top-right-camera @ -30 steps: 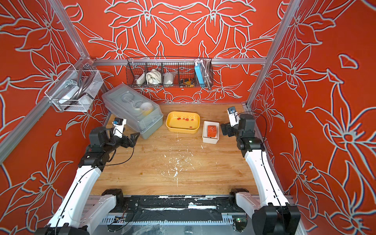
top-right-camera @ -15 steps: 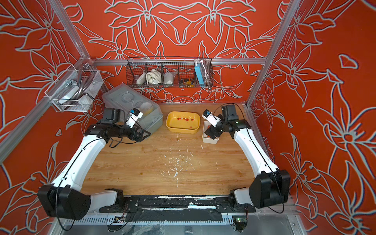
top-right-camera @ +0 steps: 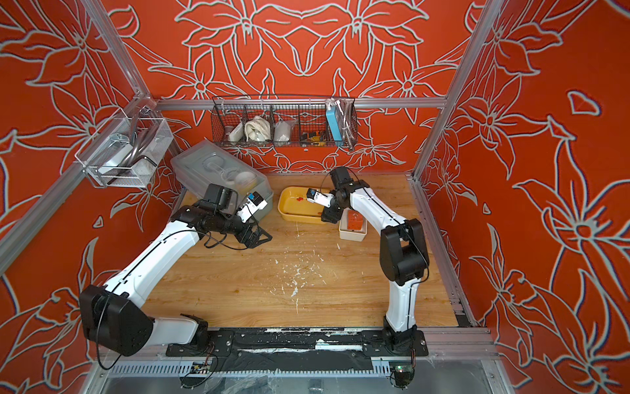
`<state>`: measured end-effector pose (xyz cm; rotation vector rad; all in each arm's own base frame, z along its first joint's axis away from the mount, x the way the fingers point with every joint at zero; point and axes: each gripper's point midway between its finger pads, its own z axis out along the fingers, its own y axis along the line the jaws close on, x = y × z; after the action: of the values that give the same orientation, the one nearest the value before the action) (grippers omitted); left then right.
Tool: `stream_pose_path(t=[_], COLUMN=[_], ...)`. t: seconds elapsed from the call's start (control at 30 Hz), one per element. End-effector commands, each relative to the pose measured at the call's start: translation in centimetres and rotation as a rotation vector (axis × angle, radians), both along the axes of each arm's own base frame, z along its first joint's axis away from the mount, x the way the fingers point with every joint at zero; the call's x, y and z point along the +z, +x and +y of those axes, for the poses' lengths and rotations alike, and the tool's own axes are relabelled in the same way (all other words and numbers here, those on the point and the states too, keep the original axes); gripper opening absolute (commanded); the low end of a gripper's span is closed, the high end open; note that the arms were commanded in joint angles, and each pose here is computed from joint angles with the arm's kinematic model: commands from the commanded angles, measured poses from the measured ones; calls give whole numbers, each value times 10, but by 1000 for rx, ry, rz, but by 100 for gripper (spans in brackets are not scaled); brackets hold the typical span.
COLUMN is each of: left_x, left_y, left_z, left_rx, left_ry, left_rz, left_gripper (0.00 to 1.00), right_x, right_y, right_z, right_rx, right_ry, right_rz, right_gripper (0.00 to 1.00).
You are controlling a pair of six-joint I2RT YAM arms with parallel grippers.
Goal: Take the screw protection sleeves out of the storage box
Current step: Move the storage box to the center of the board.
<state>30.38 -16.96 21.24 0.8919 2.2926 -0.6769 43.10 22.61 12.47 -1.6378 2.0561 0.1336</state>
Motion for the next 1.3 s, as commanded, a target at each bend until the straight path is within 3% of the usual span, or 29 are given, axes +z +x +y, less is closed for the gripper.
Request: stream_pose_path(t=[0.0, 0.37, 0.5, 0.7, 0.97, 1.07, 1.17, 1.27], left_x=[9, 3, 2, 5, 5, 3, 2, -1], left_y=[-4, -19, -20, -22, -23, -22, -21, -21], left_z=[1, 8, 11, 14, 16, 15, 14, 14], left_rx=[-4, -18, -12, 0, 10, 7, 4, 5], left_ry=[-4, 13, 18, 8, -10, -14, -17, -12], left_rz=[-65, -129, -127, -126, -115, -102, -89, -80], left_gripper=[98, 98, 98, 98, 98, 98, 98, 98], right_x=[-15, -60, -62, -67, -69, -73, -72, -61], right_y=[1, -4, -20, -59, -121, -129, -130, -130], right_z=[18, 45, 47, 44, 36, 33, 31, 29], right_rx=[76, 185, 228, 301, 357, 358, 337, 321], right_ry=[-43, -142, -154, -183, -187, -196, -201, -186], right_rz=[17, 53, 66, 73, 119, 118, 127, 112], right_gripper=[69, 40, 27, 17, 16, 17, 24, 38])
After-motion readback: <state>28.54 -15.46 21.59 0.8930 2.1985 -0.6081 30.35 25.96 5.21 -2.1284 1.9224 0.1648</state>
